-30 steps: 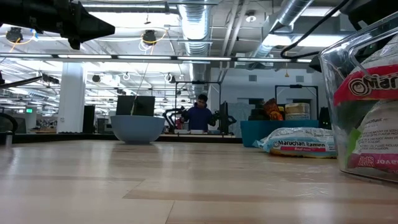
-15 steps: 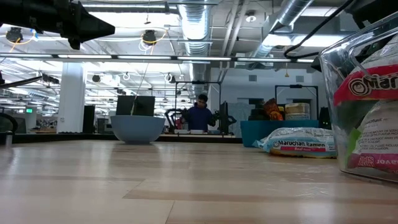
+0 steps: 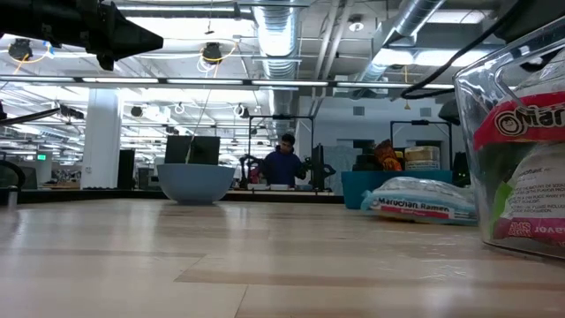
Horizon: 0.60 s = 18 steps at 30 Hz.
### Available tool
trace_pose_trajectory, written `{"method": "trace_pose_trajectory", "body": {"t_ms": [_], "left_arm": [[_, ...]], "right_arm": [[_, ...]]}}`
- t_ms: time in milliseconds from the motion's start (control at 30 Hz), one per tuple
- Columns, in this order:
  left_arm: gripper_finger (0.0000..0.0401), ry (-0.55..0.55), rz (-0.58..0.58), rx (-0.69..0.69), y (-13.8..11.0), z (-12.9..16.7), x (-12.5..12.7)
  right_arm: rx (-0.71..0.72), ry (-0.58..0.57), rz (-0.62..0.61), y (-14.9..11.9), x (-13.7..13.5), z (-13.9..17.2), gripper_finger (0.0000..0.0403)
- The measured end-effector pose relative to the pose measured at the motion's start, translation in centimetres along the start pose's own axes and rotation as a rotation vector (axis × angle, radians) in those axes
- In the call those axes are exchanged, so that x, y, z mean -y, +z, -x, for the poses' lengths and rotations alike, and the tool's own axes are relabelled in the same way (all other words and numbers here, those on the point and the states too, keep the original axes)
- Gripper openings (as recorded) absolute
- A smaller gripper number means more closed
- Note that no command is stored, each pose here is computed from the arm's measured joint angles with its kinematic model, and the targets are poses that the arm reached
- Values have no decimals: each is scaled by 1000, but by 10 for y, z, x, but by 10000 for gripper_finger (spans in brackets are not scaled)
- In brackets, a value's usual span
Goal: Pick & Place Food Item
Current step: Put the blue noodle pack into the transparent bin
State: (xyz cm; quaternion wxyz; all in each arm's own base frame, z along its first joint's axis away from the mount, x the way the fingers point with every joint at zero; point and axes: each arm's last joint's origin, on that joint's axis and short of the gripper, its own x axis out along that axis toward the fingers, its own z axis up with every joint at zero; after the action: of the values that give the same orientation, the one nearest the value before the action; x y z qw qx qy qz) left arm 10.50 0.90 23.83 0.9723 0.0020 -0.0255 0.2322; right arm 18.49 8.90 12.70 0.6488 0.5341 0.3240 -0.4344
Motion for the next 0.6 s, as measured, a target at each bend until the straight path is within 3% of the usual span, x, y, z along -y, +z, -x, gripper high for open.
{"method": "trace_pose_trajectory", "body": {"t_ms": [600], "left_arm": [[44, 0, 0, 0, 0, 0, 0]], "right_arm": [[114, 59, -30, 3, -4, -5, 103]]}}
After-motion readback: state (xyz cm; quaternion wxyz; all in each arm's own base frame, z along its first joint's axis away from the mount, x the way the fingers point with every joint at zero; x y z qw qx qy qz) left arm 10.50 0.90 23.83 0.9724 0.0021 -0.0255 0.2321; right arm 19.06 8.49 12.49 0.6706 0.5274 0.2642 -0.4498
